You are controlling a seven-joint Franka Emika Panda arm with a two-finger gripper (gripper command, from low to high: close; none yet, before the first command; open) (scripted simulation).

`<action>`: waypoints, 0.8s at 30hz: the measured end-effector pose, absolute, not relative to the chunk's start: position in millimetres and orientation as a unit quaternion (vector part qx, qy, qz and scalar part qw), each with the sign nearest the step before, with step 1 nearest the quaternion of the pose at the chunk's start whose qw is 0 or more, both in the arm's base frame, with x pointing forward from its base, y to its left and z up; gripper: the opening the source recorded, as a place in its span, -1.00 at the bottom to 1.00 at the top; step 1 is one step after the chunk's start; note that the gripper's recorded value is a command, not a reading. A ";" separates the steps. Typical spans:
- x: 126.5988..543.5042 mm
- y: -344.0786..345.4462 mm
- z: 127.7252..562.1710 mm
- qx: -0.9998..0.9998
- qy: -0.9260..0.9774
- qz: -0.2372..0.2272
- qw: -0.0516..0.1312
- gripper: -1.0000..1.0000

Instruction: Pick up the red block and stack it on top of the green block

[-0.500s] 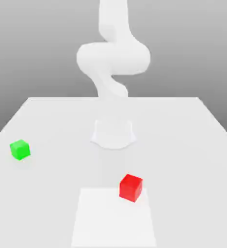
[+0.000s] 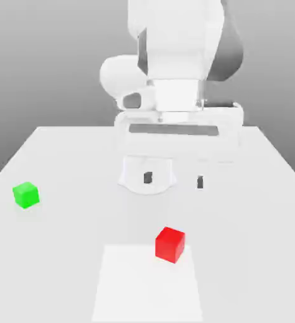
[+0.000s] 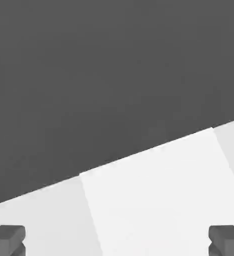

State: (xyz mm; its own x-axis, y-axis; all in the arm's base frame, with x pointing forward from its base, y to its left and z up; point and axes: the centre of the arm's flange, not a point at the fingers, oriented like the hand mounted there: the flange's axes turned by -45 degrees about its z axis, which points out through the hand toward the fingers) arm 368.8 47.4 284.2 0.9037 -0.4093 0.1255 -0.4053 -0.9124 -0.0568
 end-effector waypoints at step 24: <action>329.1 49.0 204.2 -0.967 0.253 -0.001 0.000 -1.00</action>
State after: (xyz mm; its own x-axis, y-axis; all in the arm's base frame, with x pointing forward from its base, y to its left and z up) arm 329.1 49.0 204.2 0.8717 -0.4900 0.0021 -0.4900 -0.8717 0.0002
